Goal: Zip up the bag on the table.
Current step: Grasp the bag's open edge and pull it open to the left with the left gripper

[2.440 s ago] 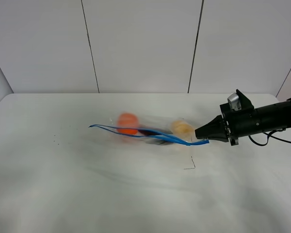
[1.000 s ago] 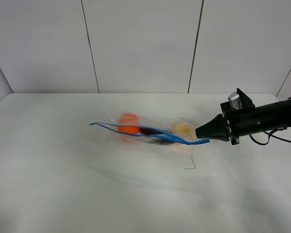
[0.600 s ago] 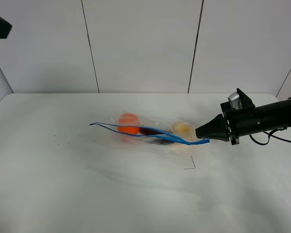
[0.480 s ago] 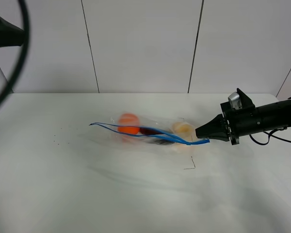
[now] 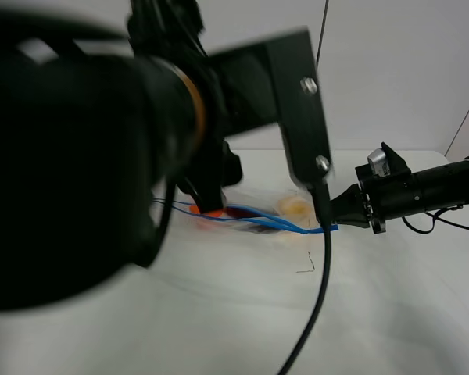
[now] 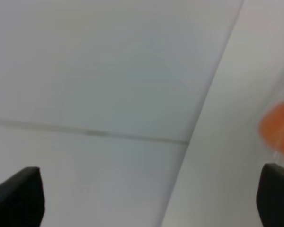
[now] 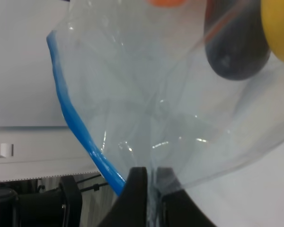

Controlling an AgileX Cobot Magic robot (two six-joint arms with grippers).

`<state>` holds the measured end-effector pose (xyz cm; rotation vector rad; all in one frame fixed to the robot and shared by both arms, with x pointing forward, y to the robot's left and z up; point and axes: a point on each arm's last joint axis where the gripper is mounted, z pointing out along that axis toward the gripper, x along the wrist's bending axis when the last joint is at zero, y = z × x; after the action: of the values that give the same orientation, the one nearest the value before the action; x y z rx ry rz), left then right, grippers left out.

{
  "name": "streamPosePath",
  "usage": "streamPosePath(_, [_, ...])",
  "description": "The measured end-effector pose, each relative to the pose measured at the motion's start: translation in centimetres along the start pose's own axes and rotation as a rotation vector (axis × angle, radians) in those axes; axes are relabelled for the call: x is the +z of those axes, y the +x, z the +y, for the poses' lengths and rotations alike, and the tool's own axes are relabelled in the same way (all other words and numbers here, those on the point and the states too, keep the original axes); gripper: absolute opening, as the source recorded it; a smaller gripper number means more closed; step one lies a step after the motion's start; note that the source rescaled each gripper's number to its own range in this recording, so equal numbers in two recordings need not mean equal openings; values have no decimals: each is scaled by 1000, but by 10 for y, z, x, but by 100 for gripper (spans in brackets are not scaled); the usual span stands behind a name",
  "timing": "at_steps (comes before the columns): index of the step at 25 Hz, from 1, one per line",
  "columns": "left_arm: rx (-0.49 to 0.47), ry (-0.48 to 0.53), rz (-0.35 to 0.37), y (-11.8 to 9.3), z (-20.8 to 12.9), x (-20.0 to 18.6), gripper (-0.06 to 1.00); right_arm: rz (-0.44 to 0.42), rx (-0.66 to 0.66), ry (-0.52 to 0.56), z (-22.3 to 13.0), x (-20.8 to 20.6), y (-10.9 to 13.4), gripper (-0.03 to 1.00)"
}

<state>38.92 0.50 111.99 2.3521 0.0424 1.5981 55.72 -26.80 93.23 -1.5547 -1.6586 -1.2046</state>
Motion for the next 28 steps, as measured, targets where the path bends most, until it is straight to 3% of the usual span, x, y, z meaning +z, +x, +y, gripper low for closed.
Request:
streamPosePath(3, [29,-34,-37,-44,12,15,100,-4,1,14,-1,0,0,0])
streamPosePath(9, [31,-79,-125,-108,22,41,100,-7,4,23,-2,0,-1,0])
streamPosePath(17, [224,-191,-189,-176,37,63,100,-7,31,24,-2,0,-1,0])
streamPosePath(20, [263,-225,-177,-190,39,69,100,-6,45,23,-2,0,-1,0])
streamPosePath(28, [139,-205,-214,-191,32,87,98,-4,69,29,-2,2,1,0])
